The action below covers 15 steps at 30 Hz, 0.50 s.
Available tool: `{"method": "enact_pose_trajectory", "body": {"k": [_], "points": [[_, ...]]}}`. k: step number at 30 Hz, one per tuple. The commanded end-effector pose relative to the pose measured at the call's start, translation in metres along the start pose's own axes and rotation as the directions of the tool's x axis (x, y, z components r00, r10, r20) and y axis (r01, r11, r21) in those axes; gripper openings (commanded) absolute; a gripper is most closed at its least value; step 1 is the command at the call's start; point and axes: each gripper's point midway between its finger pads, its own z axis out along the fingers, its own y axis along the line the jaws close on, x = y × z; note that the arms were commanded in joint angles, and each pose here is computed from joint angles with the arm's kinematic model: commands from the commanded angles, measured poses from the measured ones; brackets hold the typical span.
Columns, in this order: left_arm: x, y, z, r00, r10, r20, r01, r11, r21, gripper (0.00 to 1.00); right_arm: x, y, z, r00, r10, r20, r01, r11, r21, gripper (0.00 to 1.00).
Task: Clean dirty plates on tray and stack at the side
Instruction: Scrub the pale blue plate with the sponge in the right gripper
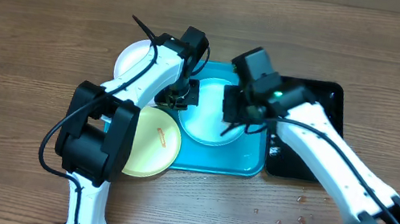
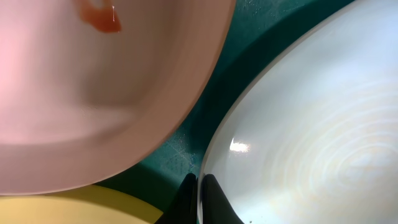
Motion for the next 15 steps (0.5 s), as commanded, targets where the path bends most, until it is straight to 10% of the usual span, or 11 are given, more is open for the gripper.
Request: {"method": "enact_pose_trajectory", "body": {"k": [1,15], "points": [[-0.003,0.0,-0.007,1.0,-0.008,0.018,0.008,1.0,0.011,0.04,-0.001,-0.011,0.024,0.999,0.047,-0.005,-0.047,0.996,0.07,0.04],[-0.002,0.001,-0.007,1.0,-0.008,0.014,0.008,1.0,0.009,0.04,-0.007,-0.028,0.049,0.995,0.102,0.012,-0.103,0.983,0.149,0.04]]}}
